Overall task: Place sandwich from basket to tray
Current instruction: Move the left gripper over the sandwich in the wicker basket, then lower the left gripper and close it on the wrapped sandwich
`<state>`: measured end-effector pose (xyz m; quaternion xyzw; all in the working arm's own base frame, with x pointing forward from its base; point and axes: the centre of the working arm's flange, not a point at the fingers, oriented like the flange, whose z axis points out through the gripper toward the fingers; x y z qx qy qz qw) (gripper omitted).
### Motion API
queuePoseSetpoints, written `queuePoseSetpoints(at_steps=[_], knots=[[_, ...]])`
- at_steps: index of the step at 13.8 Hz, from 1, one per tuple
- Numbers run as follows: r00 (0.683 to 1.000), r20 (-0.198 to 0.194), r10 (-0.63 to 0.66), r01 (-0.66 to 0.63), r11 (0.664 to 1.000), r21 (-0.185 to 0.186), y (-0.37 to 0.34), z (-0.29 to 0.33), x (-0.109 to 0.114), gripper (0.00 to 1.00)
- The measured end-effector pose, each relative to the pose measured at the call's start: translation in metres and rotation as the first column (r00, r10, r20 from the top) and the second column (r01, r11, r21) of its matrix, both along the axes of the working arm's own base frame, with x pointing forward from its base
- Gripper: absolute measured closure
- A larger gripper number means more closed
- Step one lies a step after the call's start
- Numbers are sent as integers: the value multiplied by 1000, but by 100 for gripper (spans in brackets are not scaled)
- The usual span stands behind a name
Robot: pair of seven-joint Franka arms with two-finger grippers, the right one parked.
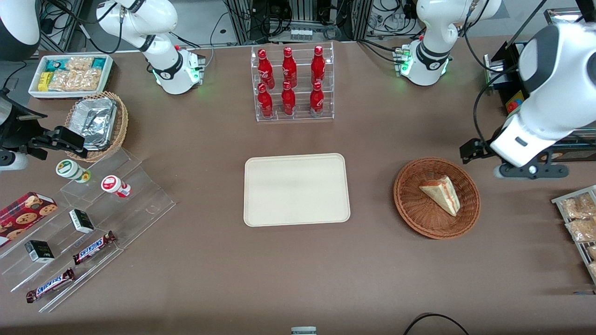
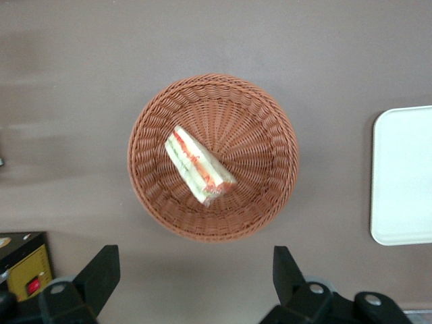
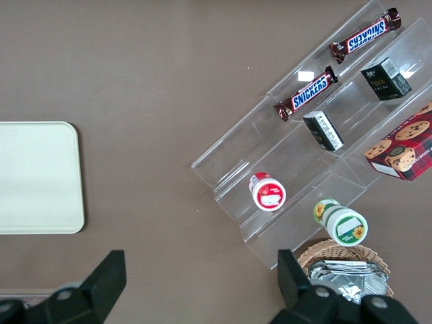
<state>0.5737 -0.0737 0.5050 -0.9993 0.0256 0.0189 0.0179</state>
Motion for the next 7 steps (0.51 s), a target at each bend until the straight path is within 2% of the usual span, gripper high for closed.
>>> queuePoseSetpoints(at_steps=[5, 7], knots=[[1000, -21, -5, 5, 1000, -12, -1, -81, 13, 0], [1000, -3, -7, 7, 1000, -19, -2, -105, 16, 0]])
